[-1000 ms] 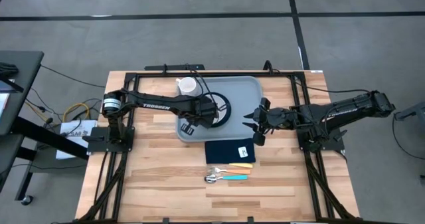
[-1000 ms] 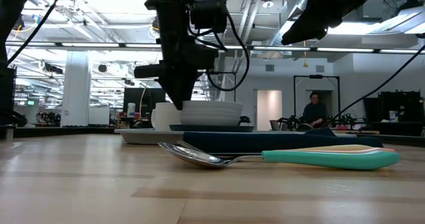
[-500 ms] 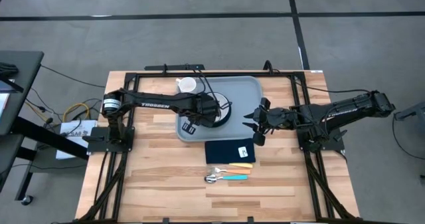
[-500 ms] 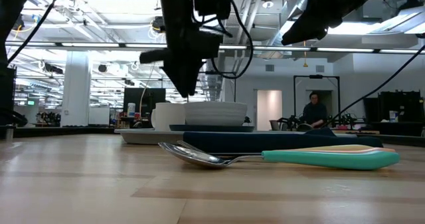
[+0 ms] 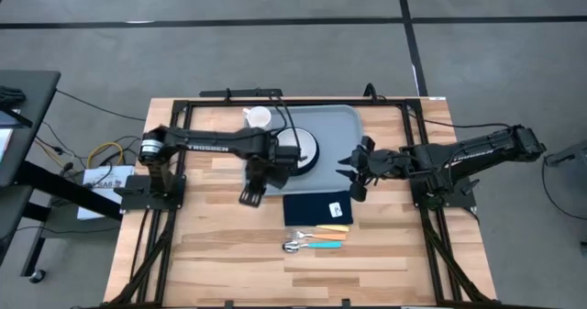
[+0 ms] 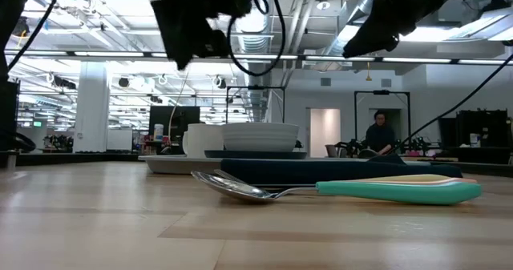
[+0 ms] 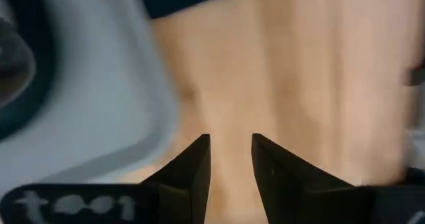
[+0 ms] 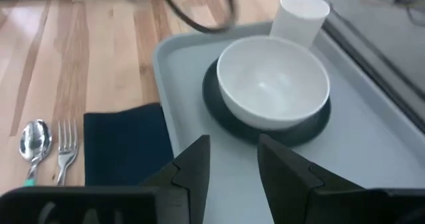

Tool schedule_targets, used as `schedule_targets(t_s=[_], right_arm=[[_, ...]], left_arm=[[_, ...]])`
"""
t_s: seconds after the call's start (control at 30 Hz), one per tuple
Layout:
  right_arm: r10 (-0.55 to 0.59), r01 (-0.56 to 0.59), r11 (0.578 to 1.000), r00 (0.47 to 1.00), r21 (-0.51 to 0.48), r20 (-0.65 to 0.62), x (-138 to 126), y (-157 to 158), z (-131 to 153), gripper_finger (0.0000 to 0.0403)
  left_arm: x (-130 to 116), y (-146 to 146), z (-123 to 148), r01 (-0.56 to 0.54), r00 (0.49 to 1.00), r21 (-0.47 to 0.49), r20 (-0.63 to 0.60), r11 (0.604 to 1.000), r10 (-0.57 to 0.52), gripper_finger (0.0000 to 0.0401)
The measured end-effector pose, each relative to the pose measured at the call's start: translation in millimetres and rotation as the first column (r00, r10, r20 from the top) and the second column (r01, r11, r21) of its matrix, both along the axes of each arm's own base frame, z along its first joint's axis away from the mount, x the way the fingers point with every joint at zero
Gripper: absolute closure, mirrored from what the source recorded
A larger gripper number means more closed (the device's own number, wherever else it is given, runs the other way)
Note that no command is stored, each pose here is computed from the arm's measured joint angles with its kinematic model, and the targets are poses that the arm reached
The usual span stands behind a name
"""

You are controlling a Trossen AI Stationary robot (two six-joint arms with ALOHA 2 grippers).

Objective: Set up tray
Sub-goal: Put the dark blue napkin on the gray serving tray to the right of the black plate

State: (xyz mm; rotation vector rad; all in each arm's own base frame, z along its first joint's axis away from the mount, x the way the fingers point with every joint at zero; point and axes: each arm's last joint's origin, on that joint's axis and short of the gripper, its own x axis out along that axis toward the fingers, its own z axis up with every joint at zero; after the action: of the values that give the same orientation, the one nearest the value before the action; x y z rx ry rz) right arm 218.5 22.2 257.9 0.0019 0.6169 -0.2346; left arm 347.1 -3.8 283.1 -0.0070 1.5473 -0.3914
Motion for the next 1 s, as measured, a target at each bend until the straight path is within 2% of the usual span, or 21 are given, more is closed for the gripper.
schedule_targets(t_s=[0.1,0.33,0.43,0.57,0.67,0.8,0.9,1.0], right_arm=[[0.007,-0.006,0.999,0.999,0.033,-0.036,-2.5,2.3,-3.4,0.0284],[0.111,-0.106,0.992,0.991,0.067,-0.078,1.3,20.9,-12.0,0.0284],[0.139,-0.133,0.989,0.986,0.063,-0.095,5.7,27.2,-17.5,0.0284],[0.142,-0.135,0.989,0.980,0.058,-0.137,11.9,29.9,-27.4,0.0284],[0.146,-0.141,0.989,0.976,0.040,-0.163,19.6,29.8,-36.0,0.0284],[0.151,-0.151,0.988,0.981,0.012,-0.118,38.4,28.3,-45.4,0.0284],[0.131,-0.131,0.991,0.978,0.010,-0.161,49.2,24.4,-46.6,0.0284],[0.111,-0.114,0.993,0.963,0.004,-0.244,55.1,21.5,-39.2,0.0284]], left_arm=[[-7.3,-22.6,-2.1,0.036,0.998,-0.047,-0.046,0.998,-0.038,0.0305],[-30.9,-73.7,-11.3,0.120,0.987,-0.031,-0.106,0.992,-0.123,0.0305],[-44.4,-88.9,-3.6,0.140,0.990,-0.002,-0.015,0.990,-0.140,0.0305],[-68.1,-94.8,19.5,0.115,0.970,0.037,0.211,0.993,-0.120,0.0305],[-87.2,-92.0,36.2,0.028,0.887,0.073,0.458,0.997,-0.059,0.0305],[-118.5,-80.0,43.1,-0.182,0.707,0.067,0.702,0.981,0.083,0.0305],[-137.9,-69.8,37.3,-0.356,0.545,-0.012,0.810,0.934,0.218,0.0305],[-154.6,-61.8,23.0,-0.439,0.442,-0.083,0.847,0.895,0.295,0.0305]])
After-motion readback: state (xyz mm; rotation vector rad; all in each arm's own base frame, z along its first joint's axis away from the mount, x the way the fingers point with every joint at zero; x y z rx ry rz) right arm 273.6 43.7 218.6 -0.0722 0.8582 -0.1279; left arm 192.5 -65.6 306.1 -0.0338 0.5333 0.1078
